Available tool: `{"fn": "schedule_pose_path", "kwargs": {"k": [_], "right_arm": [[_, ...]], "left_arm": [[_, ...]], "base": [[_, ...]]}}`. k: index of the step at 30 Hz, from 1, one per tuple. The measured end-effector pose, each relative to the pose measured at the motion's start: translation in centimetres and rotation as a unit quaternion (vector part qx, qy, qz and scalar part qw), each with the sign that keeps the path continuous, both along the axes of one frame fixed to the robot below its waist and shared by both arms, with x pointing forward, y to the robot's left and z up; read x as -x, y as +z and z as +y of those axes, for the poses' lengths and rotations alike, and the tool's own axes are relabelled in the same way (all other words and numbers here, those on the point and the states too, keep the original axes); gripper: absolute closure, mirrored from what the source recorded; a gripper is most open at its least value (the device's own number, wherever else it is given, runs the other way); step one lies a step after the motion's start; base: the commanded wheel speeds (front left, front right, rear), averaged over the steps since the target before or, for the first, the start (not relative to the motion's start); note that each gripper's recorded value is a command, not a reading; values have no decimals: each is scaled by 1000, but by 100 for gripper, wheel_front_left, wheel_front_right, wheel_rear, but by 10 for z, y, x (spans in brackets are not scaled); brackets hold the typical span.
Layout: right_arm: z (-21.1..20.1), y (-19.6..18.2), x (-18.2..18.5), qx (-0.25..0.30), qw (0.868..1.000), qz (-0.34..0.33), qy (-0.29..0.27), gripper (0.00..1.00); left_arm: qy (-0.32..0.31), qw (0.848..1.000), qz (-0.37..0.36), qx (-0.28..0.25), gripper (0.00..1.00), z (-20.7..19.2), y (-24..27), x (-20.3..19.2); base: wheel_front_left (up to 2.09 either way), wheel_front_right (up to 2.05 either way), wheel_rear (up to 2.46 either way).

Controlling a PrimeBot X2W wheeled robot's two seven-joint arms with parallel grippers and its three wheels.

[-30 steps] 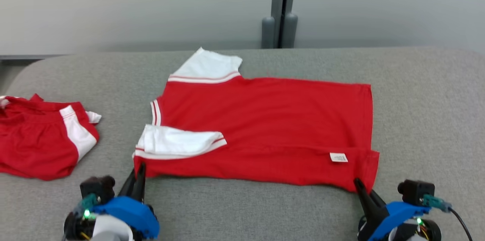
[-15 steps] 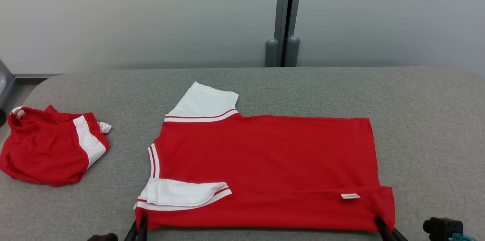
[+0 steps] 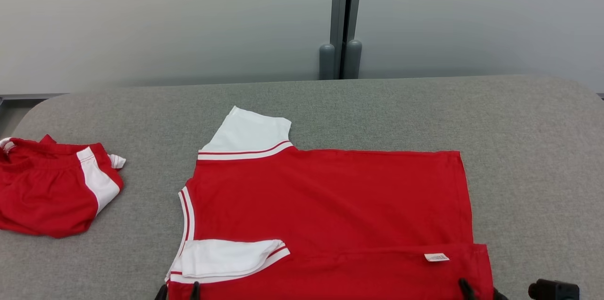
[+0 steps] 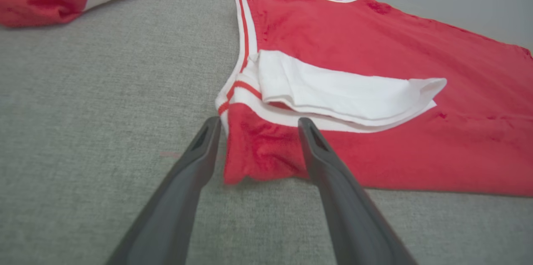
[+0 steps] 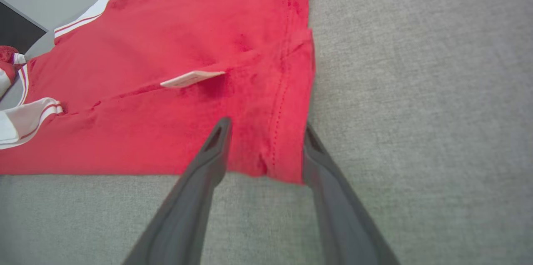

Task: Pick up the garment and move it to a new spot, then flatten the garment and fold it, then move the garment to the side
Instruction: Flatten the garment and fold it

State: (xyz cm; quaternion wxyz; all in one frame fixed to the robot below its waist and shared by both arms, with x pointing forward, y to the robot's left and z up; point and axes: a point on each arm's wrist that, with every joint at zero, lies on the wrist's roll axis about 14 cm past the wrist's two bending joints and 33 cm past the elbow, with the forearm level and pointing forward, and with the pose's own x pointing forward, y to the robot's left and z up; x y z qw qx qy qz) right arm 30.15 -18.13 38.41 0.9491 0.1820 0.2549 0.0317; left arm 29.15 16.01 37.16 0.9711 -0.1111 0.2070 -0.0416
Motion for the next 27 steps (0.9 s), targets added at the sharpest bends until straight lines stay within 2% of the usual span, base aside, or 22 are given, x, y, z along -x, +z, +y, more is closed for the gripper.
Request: {"fn": "schedule_pose_path", "kwargs": {"k": [7,14,19,27], "right_arm": [[-6,41,-36,27,995,-99,-9,0],[1,79,-67,54,978,-201,-6,0],[4,83,-77,73,970,-231,-6,0],[4,75,-74,101,969,-225,-1,0]], "left_arm": [[20,997,-76,-20,0,15,37,-39],[52,984,-163,-43,0,31,89,-75],[71,976,-195,-72,0,47,107,-86],[49,979,-172,-97,0,48,89,-81]], "base": [[0,0,0],[0,0,0],[0,0,0],[0,0,0]]}}
